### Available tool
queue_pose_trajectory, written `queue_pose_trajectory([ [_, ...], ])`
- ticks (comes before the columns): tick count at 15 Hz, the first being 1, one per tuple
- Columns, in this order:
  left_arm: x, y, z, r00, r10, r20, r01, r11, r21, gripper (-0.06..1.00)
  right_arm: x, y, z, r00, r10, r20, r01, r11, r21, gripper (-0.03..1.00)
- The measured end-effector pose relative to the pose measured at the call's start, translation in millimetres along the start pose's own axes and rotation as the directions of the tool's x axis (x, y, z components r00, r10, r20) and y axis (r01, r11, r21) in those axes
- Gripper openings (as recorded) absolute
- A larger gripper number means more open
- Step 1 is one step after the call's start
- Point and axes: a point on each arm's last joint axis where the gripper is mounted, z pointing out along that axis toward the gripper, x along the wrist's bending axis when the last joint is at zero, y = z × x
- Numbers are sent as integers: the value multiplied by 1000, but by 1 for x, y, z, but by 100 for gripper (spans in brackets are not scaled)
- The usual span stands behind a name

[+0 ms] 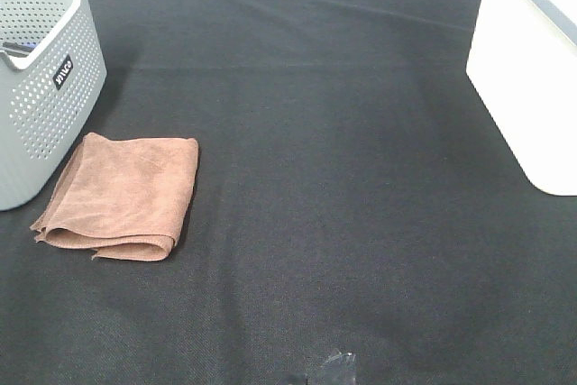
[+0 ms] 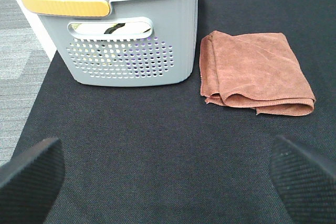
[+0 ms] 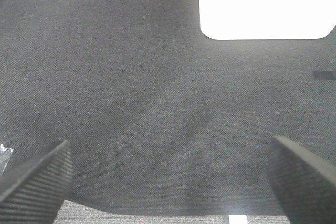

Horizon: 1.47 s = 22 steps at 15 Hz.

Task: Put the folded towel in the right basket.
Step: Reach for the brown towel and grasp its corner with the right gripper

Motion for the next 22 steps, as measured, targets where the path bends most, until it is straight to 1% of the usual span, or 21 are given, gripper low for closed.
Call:
queue_pose_trajectory([
  [22,0,0,0,1000,0,0,0,1000,0,99,0,0,0,1000,0,0,0,1000,0,97],
])
